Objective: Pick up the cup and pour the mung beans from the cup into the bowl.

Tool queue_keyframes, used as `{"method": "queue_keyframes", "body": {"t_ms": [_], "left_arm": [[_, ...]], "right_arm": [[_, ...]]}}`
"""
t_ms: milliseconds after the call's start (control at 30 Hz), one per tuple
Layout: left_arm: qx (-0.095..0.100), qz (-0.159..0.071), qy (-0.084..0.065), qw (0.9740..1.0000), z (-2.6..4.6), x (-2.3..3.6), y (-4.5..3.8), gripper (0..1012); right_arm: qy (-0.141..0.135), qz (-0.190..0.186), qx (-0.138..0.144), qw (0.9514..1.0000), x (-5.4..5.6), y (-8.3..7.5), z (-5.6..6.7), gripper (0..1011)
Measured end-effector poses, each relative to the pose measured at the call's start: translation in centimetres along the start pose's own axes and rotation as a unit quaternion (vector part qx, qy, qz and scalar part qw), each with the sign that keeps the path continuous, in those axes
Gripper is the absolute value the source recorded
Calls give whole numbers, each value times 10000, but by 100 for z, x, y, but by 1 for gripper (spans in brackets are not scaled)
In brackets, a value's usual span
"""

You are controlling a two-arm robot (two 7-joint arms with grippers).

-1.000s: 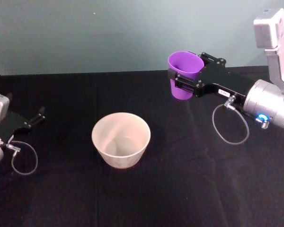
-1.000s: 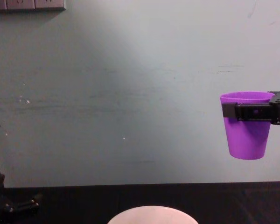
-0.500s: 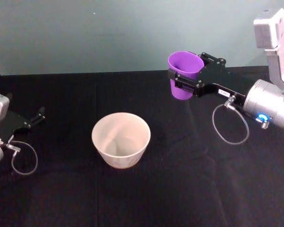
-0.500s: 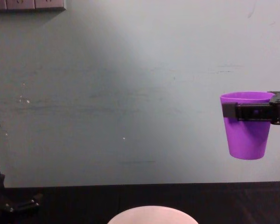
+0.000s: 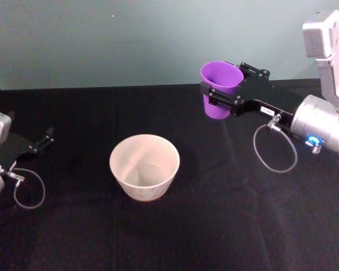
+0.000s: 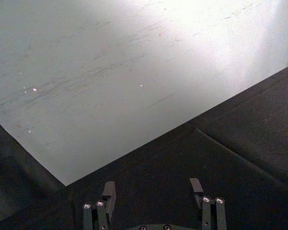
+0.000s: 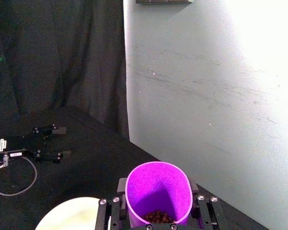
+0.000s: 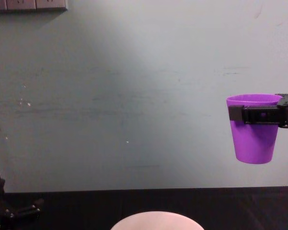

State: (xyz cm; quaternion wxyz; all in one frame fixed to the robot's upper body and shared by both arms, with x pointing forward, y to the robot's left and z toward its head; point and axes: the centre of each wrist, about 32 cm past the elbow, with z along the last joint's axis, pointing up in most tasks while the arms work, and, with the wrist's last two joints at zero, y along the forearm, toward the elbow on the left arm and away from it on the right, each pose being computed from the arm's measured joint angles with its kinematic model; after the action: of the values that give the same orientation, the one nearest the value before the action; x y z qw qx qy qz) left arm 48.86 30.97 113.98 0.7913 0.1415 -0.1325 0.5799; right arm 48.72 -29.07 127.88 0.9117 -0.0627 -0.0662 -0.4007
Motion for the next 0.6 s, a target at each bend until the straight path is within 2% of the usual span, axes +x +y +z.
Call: {"method": "queue_keyframes", "body": {"t_ms": [600], "left_arm": [[0, 0, 0, 10000, 0, 0, 0, 1000]], "right_arm": [[0, 0, 0, 10000, 0, 0, 0, 722]]}}
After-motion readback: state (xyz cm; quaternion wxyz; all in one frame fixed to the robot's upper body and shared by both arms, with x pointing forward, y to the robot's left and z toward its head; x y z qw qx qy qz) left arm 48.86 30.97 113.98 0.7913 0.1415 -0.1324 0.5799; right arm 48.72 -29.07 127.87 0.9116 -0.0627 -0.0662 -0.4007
